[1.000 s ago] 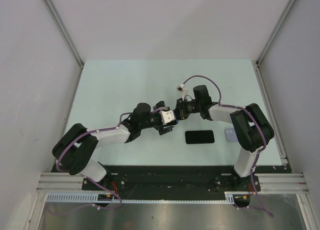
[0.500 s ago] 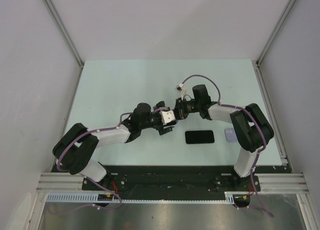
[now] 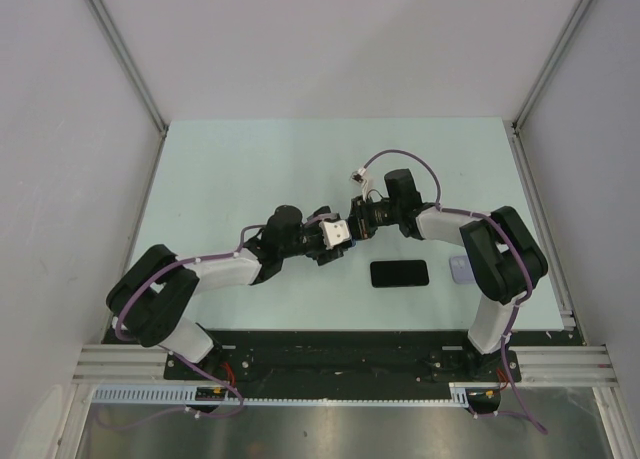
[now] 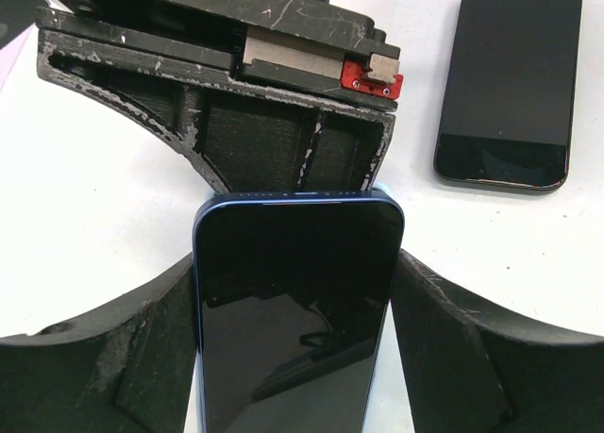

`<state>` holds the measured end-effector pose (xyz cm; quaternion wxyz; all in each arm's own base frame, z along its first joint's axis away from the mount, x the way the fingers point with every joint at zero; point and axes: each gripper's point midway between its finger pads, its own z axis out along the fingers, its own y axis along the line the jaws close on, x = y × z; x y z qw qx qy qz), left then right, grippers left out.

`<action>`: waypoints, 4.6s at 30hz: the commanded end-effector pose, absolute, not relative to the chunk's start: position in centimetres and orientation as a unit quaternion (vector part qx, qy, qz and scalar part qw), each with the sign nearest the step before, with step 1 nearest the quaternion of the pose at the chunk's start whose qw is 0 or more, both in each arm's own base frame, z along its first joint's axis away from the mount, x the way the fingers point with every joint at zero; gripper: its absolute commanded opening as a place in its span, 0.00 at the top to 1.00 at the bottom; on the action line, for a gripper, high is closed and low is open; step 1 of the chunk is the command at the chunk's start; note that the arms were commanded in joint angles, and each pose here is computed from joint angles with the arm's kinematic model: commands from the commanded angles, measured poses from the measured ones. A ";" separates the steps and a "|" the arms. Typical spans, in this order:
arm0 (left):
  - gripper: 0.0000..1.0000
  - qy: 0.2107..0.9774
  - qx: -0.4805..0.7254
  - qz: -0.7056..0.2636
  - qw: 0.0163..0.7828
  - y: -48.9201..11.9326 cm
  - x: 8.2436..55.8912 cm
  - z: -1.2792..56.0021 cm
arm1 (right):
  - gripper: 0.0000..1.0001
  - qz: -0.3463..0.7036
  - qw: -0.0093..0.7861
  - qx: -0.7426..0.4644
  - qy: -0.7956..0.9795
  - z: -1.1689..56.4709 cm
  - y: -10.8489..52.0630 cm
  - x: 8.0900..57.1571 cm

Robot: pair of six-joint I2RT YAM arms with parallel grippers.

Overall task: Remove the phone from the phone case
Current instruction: Remove the phone case from the phone, then place the phone case at the center of the board.

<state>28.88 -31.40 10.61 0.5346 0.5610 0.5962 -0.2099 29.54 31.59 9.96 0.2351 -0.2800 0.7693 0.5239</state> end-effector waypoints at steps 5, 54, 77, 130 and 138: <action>0.59 0.584 0.563 -0.218 0.543 -32.0 28.7 11.5 | 1.00 0.528 0.267 -0.304 0.746 12.1 32.5 30.7; 1.00 0.579 0.505 -0.285 0.574 -31.3 28.4 15.8 | 1.00 0.476 0.291 -0.206 0.804 8.7 27.8 36.2; 1.00 0.584 0.501 -0.301 0.563 -31.7 28.3 15.0 | 1.00 0.470 0.293 -0.193 0.810 8.5 27.3 36.7; 1.00 0.542 0.542 -0.366 0.528 -31.9 25.2 14.9 | 1.00 0.181 0.525 0.252 0.793 11.7 -4.8 49.0; 1.00 0.544 0.542 -0.364 0.527 -31.8 25.2 14.8 | 1.00 0.078 0.547 0.334 0.764 10.9 -9.7 49.3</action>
